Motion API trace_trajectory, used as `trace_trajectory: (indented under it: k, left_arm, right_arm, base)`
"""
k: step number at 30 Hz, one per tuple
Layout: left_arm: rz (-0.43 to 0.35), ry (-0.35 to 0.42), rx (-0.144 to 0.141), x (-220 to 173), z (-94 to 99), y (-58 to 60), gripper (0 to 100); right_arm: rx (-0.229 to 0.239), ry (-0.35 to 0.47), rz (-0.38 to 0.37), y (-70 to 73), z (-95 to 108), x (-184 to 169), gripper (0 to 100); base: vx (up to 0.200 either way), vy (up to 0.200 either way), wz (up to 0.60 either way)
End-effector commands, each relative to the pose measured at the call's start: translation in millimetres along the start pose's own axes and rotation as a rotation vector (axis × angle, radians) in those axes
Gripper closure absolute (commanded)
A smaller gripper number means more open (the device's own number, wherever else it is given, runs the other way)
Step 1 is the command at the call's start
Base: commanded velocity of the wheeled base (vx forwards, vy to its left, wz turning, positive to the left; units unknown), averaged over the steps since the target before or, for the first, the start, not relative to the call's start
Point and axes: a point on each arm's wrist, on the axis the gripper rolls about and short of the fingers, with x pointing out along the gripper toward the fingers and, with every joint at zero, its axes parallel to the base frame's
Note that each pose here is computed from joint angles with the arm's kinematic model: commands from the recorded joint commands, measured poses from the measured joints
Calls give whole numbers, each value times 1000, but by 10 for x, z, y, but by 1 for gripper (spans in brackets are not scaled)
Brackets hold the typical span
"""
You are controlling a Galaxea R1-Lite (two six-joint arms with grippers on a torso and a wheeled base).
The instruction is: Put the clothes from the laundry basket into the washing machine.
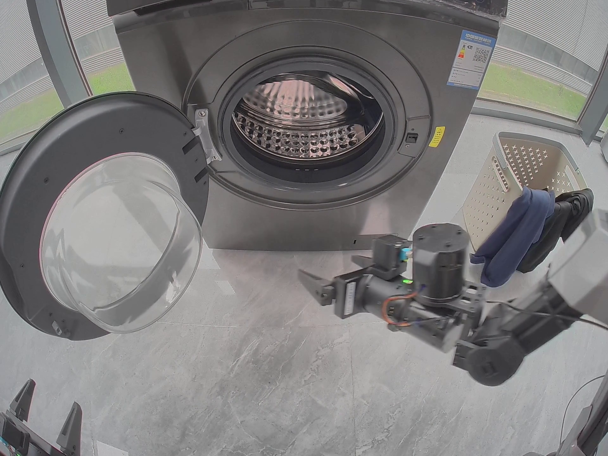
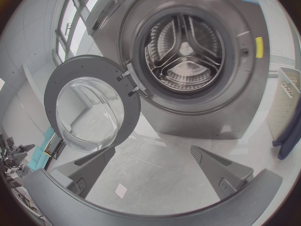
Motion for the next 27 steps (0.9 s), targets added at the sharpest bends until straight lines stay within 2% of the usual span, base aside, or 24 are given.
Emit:
trace_trajectory:
  k: [1, 4, 7, 8, 9, 12, 16, 18, 19, 20, 22, 27]
  left_arm:
    - [0, -2, 9, -2, -49, 2, 0]
    - [0, -2, 9, -2, -49, 2, 0]
    - [0, -2, 7, -2, -49, 2, 0]
    - [0, -2, 7, -2, -49, 2, 0]
    - [0, -2, 7, -2, -49, 2, 0]
    - [0, -2, 7, -2, -49, 2, 0]
    - [0, -2, 6, -2, -49, 2, 0]
    - [0, -2, 6, -2, -49, 2, 0]
    - [0, -2, 6, -2, -49, 2, 0]
    - [0, -2, 4, -2, -49, 2, 0]
    - [0, -2, 6, -2, -49, 2, 0]
    - [0, -2, 2, -2, -49, 2, 0]
  right_arm:
    - [38, -169, -167, -440, 382, -1485, 0]
    - [30, -239, -221, -535, 454, -1792, 0]
    - [-10, -276, -275, -628, 466, -1984, 0]
    - [-13, -278, -281, -636, 461, -2006, 0]
    - [-36, -294, -329, -701, 433, -2142, 0]
    - [-45, -307, -385, -762, 340, -2338, 0]
    - [-57, -319, -412, -782, 233, -2524, 0]
    - [-72, -301, -449, -807, 65, -2675, 0]
    - [-77, -297, -451, -809, 44, -2690, 0]
    - [-98, -283, -468, -816, -49, -2764, 0]
    - [-104, -280, -487, -810, -75, -2842, 0]
    - [-114, -286, -512, -707, -241, -3155, 0]
  base:
    - [0, 0, 0]
    - [0, 0, 0]
    - [0, 0, 0]
    - [0, 0, 0]
    - [0, 0, 0]
    - [0, 0, 0]
    - [0, 0, 0]
    - [0, 0, 0]
    - [0, 0, 0]
    - [0, 0, 0]
    - [0, 0, 0]
    - [0, 0, 0]
